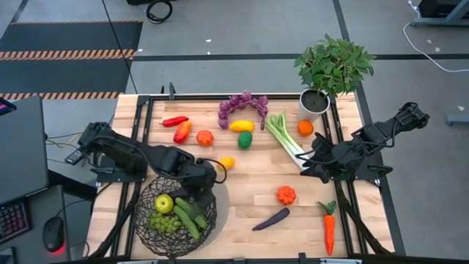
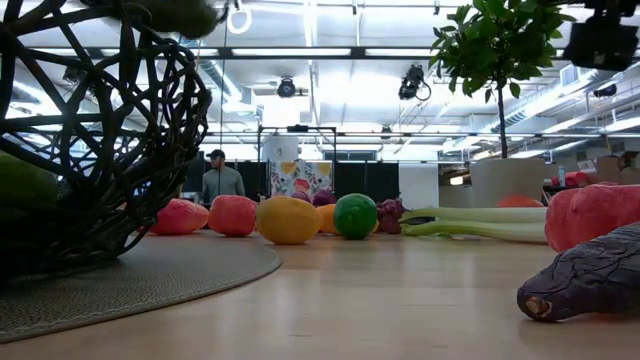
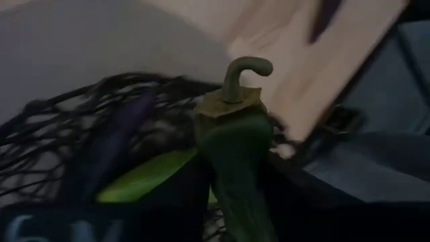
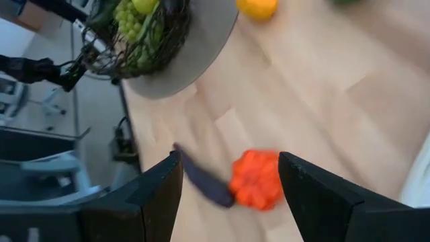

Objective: Build produce basket
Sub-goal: Put the green chili pepper into the black basket, then put the violet eggplant into the black basket

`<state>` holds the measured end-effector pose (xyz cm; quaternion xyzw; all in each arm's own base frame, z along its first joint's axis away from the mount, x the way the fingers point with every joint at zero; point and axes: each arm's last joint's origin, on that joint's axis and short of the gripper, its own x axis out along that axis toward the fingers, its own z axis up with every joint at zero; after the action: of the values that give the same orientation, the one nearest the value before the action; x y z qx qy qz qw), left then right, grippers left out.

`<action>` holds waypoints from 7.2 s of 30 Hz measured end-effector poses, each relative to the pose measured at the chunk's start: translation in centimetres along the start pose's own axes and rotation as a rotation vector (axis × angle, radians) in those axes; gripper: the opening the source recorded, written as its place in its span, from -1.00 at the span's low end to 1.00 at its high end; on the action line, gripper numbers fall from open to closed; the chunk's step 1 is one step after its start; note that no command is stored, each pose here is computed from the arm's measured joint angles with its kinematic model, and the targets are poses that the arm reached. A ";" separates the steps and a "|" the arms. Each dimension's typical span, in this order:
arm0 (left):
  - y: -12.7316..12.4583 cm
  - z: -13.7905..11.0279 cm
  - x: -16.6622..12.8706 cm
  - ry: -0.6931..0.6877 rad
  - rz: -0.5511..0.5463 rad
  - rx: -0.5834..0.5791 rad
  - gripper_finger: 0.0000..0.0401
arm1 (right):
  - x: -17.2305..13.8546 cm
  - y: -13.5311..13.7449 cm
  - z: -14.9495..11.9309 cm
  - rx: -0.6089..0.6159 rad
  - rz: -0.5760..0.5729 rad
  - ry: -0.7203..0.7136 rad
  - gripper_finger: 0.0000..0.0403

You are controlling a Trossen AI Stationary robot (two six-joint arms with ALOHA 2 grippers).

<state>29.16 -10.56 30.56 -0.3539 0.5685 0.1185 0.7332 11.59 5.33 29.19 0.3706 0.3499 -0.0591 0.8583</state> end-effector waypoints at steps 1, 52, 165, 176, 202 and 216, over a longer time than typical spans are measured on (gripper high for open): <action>0.3 -0.2 0.3 0.014 0.022 0.014 -0.28 | 0.0 0.0 -0.1 0.025 0.010 0.018 0.24; -7.7 5.6 13.9 -0.512 -0.403 0.538 0.29 | 4.3 2.7 0.5 0.392 0.037 0.146 0.13; -7.6 0.8 6.2 -0.472 -0.284 0.364 -0.15 | 21.5 2.8 -7.1 -0.659 -0.010 0.554 0.52; -7.7 0.0 6.3 -0.450 -0.276 0.377 -0.15 | 21.1 2.7 -7.9 -0.726 -0.074 0.529 -0.01; -6.3 3.5 3.9 -0.669 -0.161 0.485 -0.06 | 12.3 6.4 0.6 -0.536 -0.102 0.314 -0.34; -4.8 6.9 1.2 -0.815 -0.149 0.559 0.50 | 8.9 5.6 4.1 -0.357 -0.097 0.154 -0.34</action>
<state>37.53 -9.77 32.06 -0.1087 0.2187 0.0376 0.9690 22.60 8.01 28.76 0.1989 0.4370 -0.0087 0.8772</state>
